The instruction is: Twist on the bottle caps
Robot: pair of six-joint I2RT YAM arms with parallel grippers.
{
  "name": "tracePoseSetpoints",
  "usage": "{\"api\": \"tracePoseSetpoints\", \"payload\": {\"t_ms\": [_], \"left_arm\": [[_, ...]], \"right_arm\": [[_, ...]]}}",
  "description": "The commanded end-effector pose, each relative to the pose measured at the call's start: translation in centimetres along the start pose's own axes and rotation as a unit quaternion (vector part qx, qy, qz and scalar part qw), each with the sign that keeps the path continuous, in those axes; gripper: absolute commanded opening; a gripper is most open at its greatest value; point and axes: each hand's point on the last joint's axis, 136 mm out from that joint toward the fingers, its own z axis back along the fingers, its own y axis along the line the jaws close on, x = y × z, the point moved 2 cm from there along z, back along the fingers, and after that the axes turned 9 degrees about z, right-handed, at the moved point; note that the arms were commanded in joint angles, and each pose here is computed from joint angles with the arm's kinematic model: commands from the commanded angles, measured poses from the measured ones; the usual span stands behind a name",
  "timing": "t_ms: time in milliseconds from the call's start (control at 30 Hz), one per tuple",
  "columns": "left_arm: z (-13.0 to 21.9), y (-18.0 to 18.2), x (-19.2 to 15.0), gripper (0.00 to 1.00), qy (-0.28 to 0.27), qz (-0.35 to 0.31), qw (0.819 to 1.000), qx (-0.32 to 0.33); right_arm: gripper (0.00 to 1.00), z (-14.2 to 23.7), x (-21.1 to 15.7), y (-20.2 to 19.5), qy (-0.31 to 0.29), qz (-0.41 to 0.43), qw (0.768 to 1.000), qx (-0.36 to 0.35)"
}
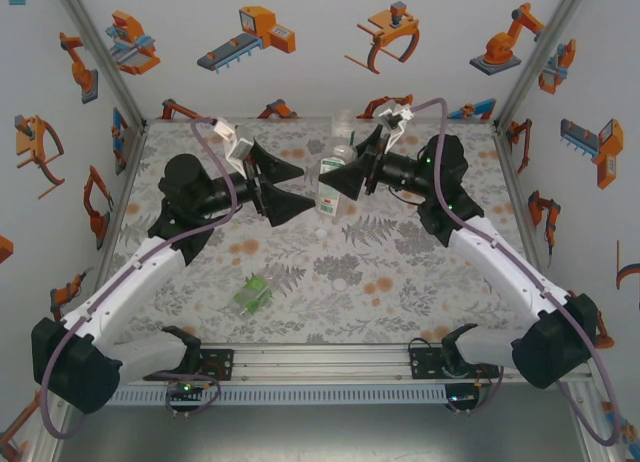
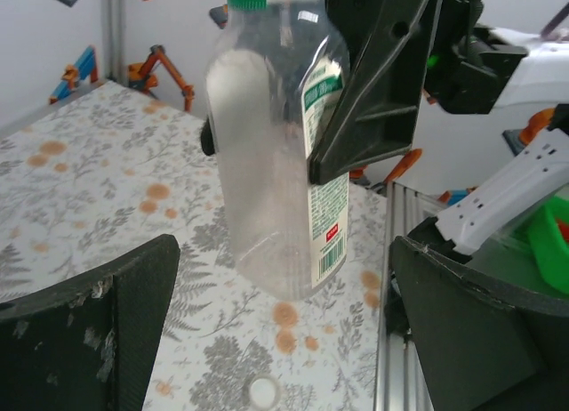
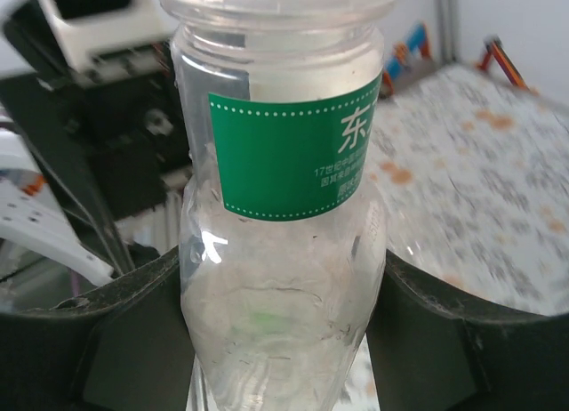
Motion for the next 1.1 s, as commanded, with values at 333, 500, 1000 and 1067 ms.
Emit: {"api": "tracePoseSetpoints", "payload": {"t_ms": [333,500,1000,1067], "left_arm": [[-3.5,-5.0,2.7,0.98,-0.013,-0.033,0.993,-0.115],[-3.7,-5.3,2.2,0.92,-0.003,-0.032,0.991,-0.126],[-3.4,-5.5,1.6,0.56,0.005,-0.037,0.992,-0.121],[-3.3,-5.6,1.8,0.49,0.006,-0.037,0.992,-0.12]], "right_arm": [[0.33,-1.3,5.2,5.2,-0.086,0.037,0.989,0.118],[0.31,-1.5,5.8,5.3,-0.098,0.037,0.988,0.111],[0.31,-1.7,5.8,6.2,-0.101,0.039,0.987,0.118],[0.31,-1.7,5.8,6.2,-0.101,0.039,0.987,0.119]]}}
